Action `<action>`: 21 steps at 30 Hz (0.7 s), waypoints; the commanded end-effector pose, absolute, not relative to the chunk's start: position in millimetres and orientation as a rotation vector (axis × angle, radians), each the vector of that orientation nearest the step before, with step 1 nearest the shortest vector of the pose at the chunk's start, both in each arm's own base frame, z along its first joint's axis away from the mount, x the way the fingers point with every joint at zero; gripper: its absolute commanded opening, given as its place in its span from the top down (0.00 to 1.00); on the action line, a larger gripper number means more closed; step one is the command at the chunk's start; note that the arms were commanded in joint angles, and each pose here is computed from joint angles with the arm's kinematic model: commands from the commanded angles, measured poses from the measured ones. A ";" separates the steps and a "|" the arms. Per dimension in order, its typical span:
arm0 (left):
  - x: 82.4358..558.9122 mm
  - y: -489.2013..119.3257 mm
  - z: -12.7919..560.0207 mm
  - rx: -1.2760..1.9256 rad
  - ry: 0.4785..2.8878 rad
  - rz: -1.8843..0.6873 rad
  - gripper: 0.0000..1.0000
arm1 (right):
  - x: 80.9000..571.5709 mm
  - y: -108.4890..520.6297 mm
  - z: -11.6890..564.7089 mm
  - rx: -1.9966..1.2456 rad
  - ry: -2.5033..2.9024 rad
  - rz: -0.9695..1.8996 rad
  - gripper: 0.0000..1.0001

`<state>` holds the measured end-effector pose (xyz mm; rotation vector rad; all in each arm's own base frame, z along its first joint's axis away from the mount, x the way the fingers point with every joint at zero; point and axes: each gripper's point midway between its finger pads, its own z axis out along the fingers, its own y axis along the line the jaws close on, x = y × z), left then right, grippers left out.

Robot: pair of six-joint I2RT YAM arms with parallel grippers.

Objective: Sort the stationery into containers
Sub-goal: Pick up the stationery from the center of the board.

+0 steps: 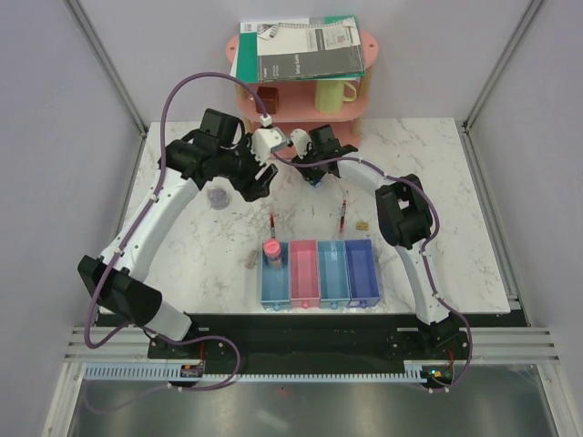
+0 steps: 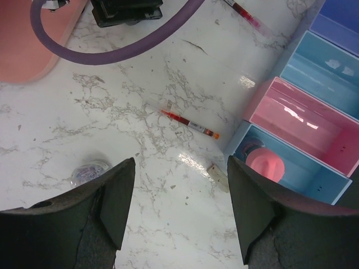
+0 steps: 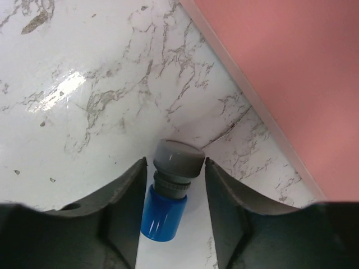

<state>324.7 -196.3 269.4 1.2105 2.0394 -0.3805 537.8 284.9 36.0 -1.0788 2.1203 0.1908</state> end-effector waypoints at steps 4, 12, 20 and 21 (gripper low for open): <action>325.4 -199.3 274.1 1.237 1.981 -0.394 0.27 | 541.8 293.0 50.6 -1.088 2.087 0.231 0.58; 325.8 -200.0 273.4 1.238 1.981 -0.401 0.27 | 543.2 295.1 55.9 -1.077 2.082 0.240 0.70; 316.3 -198.4 258.3 1.245 2.019 -0.436 0.27 | 541.2 297.3 89.0 -0.994 2.069 0.296 0.73; 313.0 -200.2 256.8 1.249 2.020 -0.456 0.27 | 541.1 297.0 102.0 -0.970 2.057 0.309 0.73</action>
